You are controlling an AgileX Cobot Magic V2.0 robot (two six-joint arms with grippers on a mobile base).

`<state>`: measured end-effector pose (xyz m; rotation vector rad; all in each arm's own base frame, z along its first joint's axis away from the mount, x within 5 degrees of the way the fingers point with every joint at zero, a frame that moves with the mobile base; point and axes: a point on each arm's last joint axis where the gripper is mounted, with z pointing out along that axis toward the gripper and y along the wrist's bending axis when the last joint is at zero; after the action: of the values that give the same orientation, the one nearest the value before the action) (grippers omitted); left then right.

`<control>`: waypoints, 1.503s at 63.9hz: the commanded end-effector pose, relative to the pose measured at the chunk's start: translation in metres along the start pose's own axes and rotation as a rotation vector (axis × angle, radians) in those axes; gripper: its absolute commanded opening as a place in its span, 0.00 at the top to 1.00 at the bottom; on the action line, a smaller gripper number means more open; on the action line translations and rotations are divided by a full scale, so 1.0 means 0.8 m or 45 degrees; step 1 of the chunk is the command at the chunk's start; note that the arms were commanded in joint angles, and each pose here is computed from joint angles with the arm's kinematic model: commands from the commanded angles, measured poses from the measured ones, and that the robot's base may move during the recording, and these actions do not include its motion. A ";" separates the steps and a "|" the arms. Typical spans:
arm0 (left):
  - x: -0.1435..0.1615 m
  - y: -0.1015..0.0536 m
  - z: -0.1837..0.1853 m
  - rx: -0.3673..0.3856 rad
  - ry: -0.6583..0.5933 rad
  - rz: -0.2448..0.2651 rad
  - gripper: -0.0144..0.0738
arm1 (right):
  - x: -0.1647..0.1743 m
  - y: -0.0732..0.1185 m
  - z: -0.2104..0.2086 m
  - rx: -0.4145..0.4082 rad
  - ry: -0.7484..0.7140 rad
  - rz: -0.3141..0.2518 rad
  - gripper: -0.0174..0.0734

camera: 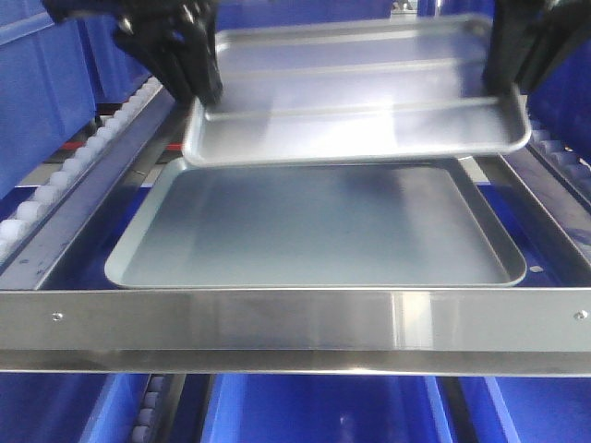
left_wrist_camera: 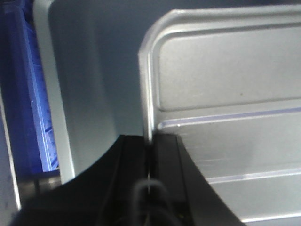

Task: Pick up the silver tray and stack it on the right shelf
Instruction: 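Lower the silver tray into the grey tray and open both grippers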

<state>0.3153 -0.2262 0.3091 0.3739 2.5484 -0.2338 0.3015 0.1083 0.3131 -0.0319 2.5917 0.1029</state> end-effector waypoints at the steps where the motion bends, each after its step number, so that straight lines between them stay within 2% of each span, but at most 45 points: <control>1: -0.013 0.001 -0.004 -0.015 -0.073 0.072 0.94 | -0.030 0.003 0.003 -0.022 -0.179 -0.064 0.75; 16: -0.011 0.013 0.055 -0.057 0.006 0.051 0.94 | -0.038 0.015 0.066 -0.024 -0.137 -0.086 0.75; 33: -0.016 0.028 0.068 -0.056 0.004 -0.007 0.93 | -0.036 0.015 0.082 -0.004 -0.106 -0.105 0.74; 38: -0.019 0.030 0.067 -0.027 -0.008 -0.050 0.84 | -0.036 0.014 0.082 -0.002 -0.111 -0.109 0.74; 43: -0.022 0.032 0.067 -0.016 -0.019 -0.069 0.67 | -0.035 0.014 0.082 0.003 -0.100 -0.109 0.72; 48: -0.022 0.032 0.066 -0.017 -0.010 -0.073 0.47 | -0.034 0.013 0.082 0.010 -0.083 -0.108 0.61; 51: -0.023 0.032 0.064 -0.017 -0.010 -0.073 0.39 | -0.033 0.013 0.082 0.012 -0.079 -0.107 0.54; 53: -0.024 0.032 0.063 -0.021 -0.006 -0.071 0.35 | -0.033 0.013 0.082 0.013 -0.076 -0.107 0.46; 56: -0.024 0.032 0.063 -0.023 -0.007 -0.070 0.32 | -0.033 0.013 0.082 0.015 -0.072 -0.107 0.35; 61: -0.026 0.032 0.060 -0.026 -0.007 -0.069 0.32 | -0.031 0.012 0.082 0.022 -0.057 -0.107 0.18; 66: -0.028 0.032 0.057 -0.030 -0.002 -0.069 0.32 | -0.031 0.011 0.080 0.030 -0.042 -0.106 0.11; 77: -0.033 0.032 0.041 -0.038 0.006 -0.068 0.35 | -0.037 0.009 0.057 0.053 -0.023 -0.093 0.16; 84: -0.036 0.033 0.013 -0.029 -0.032 -0.055 0.41 | -0.044 0.007 0.027 0.056 -0.048 -0.083 0.24; 90: -0.038 0.035 -0.023 -0.015 -0.093 -0.015 0.49 | -0.043 0.003 0.000 0.051 -0.084 -0.096 0.37; 96: -0.039 0.038 -0.072 0.003 -0.198 0.040 0.61 | -0.036 -0.003 -0.031 0.046 -0.122 -0.105 0.59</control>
<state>0.3392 -0.2032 0.3181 0.3734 2.5532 -0.1943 0.3280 0.1120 0.3108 -0.0980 2.6192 0.0148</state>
